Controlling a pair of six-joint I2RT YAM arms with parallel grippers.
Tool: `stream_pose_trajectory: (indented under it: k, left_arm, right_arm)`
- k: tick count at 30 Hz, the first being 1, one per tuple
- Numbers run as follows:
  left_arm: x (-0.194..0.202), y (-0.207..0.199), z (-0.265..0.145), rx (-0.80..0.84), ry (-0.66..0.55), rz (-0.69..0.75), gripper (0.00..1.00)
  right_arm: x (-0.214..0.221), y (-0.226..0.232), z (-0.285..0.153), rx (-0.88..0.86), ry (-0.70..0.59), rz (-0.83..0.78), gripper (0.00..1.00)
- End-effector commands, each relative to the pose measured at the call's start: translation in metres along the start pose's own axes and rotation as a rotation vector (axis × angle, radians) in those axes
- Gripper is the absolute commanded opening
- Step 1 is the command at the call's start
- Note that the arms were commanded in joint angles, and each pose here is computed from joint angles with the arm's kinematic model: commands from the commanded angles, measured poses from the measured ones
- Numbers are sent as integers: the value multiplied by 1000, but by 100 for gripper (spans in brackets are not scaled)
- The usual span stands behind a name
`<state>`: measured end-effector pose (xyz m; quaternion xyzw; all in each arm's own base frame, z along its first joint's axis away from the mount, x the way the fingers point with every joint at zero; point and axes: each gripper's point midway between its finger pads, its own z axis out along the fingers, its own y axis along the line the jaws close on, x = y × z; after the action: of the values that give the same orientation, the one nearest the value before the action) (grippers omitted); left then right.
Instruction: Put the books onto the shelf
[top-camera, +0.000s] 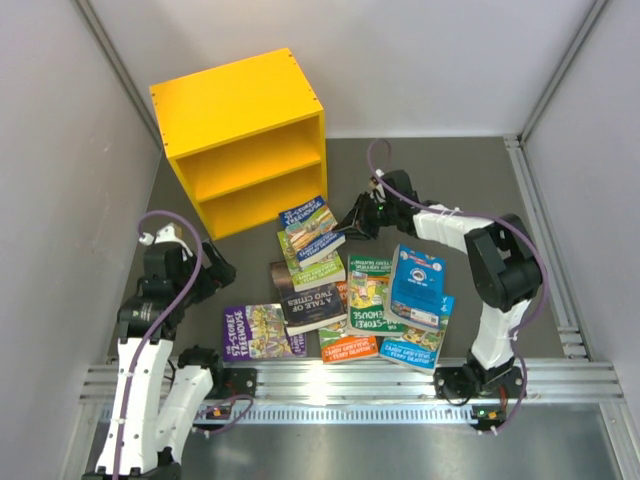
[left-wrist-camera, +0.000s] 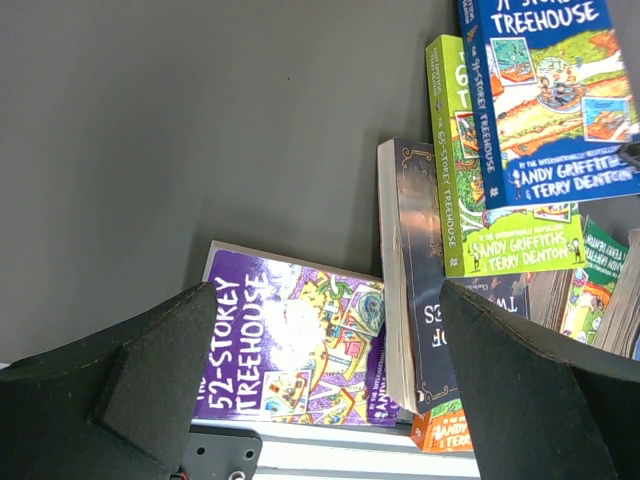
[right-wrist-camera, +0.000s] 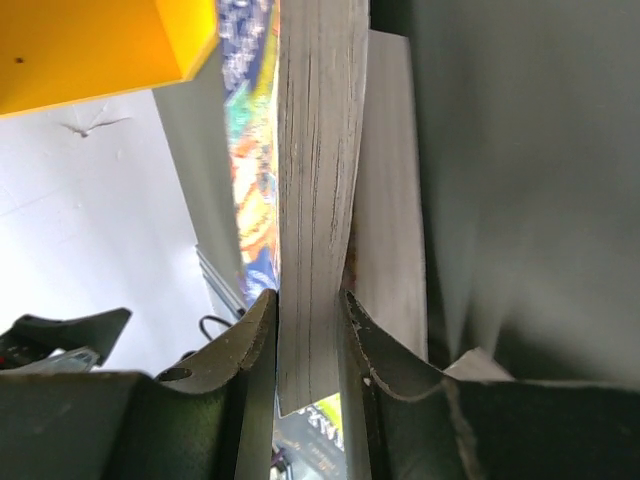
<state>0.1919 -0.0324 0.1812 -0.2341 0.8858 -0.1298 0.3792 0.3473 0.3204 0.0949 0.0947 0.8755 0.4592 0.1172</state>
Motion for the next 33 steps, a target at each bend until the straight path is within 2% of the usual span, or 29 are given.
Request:
stream_pose_trajectory:
  k: [1, 10, 14, 18, 23, 33]
  left_arm:
    - [1, 1, 1, -1, 1, 3, 97]
    - [1, 1, 2, 2, 5, 2, 96]
    - [1, 1, 2, 3, 5, 5, 96]
    - [2, 1, 3, 7, 11, 8, 96]
    - [2, 0, 3, 11, 14, 9, 96]
    - [3, -1, 4, 16, 23, 15, 96]
  right_arm:
    - [-13, 68, -26, -128, -58, -132, 0]
    - [-13, 140, -33, -286, -68, -171, 0]
    - [-24, 182, -42, -401, -100, -173, 0]
    - [-35, 204, -48, -451, -131, -167, 0]
    - [-48, 189, -23, -412, -142, -126, 0]
    - [-74, 114, 49, -243, -181, 7, 0]
